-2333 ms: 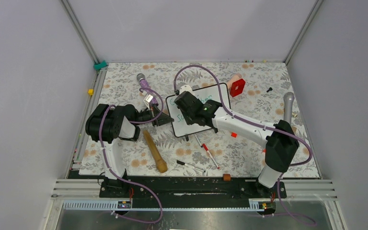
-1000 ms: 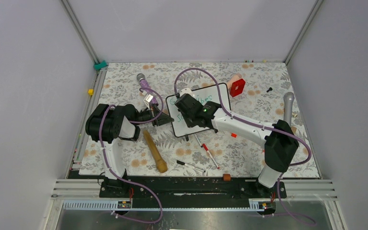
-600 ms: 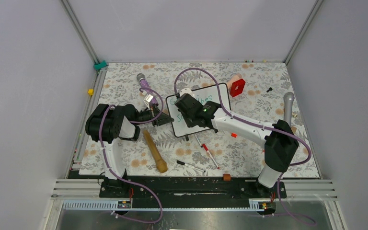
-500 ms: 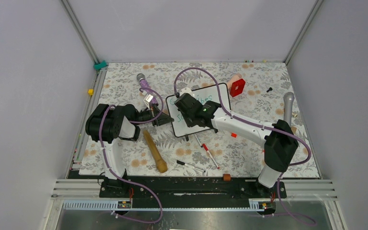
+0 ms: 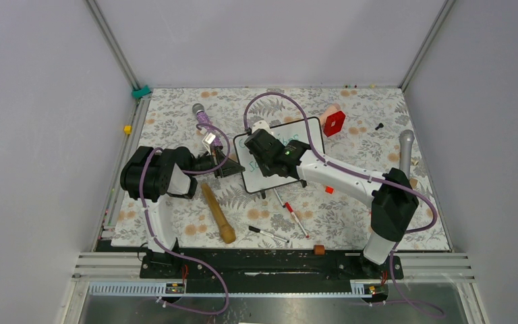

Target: Write a sentence on the whiteboard

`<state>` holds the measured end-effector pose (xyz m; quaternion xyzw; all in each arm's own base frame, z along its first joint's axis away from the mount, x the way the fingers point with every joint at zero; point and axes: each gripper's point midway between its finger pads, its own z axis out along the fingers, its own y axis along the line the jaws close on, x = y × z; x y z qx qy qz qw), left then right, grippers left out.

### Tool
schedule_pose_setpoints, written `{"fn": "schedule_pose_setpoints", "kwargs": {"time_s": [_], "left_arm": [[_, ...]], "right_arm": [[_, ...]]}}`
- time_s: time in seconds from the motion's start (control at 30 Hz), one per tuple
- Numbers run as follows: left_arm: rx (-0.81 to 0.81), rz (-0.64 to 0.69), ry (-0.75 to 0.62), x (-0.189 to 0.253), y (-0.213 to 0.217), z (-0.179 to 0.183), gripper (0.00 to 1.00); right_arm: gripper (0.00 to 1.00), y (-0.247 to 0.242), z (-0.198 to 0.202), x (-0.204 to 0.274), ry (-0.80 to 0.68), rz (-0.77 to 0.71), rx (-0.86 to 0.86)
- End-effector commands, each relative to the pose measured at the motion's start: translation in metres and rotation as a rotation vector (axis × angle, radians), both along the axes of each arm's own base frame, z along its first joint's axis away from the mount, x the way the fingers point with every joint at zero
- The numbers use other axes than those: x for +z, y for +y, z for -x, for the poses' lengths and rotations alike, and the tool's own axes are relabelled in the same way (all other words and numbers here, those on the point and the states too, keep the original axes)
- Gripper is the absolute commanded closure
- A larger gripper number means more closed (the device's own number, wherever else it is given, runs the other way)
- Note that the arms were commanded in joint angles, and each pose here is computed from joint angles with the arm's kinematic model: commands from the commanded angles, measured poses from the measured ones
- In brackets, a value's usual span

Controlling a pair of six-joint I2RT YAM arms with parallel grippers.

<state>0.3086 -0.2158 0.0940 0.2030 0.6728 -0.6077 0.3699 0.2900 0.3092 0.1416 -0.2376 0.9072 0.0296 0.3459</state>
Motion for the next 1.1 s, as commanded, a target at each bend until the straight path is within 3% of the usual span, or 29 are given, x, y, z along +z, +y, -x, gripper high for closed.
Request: {"fn": "schedule_pose_setpoints", "kwargs": {"time_s": [0.0,0.73,1.07], "left_arm": [[-0.014,-0.012,-0.04,-0.006,-0.002,-0.001,0.99],[-0.015,-0.011,-0.043,-0.005,-0.001,-0.001,0.99],[-0.015,-0.012,-0.044,-0.005,-0.001,-0.001,0.99]], "right_arm": [[1.0,-0.005,-0.018,0.014,-0.057,0.004,-0.04],[1.0,-0.017,-0.015,0.039,-0.093,-0.042,-0.052],[1.0,-0.017,-0.006,0.047,-0.147,-0.17,-0.024]]}}
